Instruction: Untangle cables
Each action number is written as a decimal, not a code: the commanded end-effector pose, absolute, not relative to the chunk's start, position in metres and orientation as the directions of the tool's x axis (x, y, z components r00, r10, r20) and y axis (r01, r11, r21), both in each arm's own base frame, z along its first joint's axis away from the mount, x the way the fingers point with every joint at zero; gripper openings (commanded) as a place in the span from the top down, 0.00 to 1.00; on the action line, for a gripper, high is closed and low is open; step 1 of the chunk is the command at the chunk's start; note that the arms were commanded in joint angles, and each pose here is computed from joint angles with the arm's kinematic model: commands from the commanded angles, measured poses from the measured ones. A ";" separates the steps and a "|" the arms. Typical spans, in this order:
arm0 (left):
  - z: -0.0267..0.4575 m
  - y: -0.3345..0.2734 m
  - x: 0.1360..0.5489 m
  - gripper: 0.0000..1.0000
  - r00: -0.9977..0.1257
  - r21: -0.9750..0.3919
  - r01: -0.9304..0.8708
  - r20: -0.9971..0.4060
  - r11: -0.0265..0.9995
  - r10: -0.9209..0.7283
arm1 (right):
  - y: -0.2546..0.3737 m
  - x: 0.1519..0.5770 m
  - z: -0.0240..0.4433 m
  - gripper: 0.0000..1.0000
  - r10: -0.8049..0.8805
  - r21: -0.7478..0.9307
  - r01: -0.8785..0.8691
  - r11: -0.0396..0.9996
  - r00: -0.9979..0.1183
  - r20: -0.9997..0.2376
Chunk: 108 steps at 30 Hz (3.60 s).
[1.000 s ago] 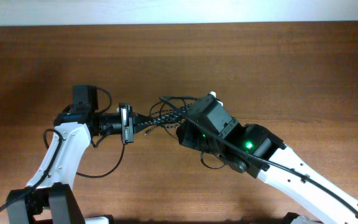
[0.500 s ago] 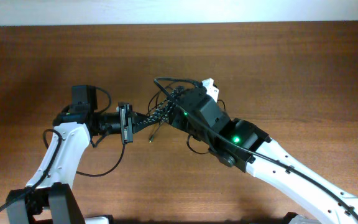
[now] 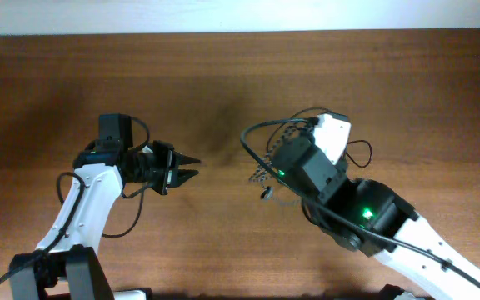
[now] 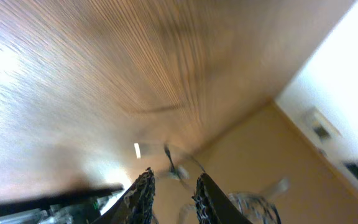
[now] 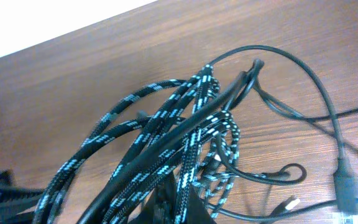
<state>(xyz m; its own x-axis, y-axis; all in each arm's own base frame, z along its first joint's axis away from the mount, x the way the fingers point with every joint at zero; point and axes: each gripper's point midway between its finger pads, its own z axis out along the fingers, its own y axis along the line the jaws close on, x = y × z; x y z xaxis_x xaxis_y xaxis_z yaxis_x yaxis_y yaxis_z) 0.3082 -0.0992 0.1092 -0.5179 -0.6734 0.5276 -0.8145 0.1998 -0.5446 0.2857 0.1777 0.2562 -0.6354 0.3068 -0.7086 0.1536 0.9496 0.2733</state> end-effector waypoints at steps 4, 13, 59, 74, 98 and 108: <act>0.053 0.014 0.298 0.72 -0.327 -0.239 -0.916 -0.022 0.323 -0.945 | 0.144 0.285 0.283 0.96 0.316 0.233 0.220 0.947 -0.526 -0.790; 0.085 -0.072 0.304 0.05 -0.963 -0.595 -0.078 -0.161 0.800 -0.214 | 0.200 0.289 0.273 0.96 0.150 0.237 -0.053 0.970 -0.637 -0.756; 0.183 -0.142 0.308 0.00 -0.838 -0.853 -0.509 0.460 0.117 -0.293 | 0.275 0.282 0.209 0.96 -0.506 0.251 -0.823 0.510 -0.522 -0.686; 0.180 -0.168 0.314 0.30 -0.808 -0.814 -0.563 0.505 0.146 -0.303 | 0.278 0.269 0.182 0.96 -0.621 0.209 -0.877 0.433 -0.459 -0.635; 0.112 -0.105 0.326 1.00 -0.910 -0.761 -0.266 -0.003 0.591 -0.414 | 0.192 0.303 0.248 0.96 -0.402 0.179 -0.692 0.699 -0.588 -0.702; 0.068 -0.043 0.311 0.98 -0.878 -0.450 -0.388 -0.086 0.805 -0.471 | 0.093 0.317 0.231 0.96 -0.291 -0.035 -0.336 0.941 -0.755 -0.588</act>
<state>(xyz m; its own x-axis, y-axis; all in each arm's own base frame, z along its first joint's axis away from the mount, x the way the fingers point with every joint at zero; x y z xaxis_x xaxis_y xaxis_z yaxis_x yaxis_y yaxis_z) 0.2926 -0.1609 0.1564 -0.9727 -0.2177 0.0799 -0.1744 0.4596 -0.8708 0.2755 0.2003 0.1989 -0.6872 -0.4737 -0.5507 -0.6880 0.6677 0.2842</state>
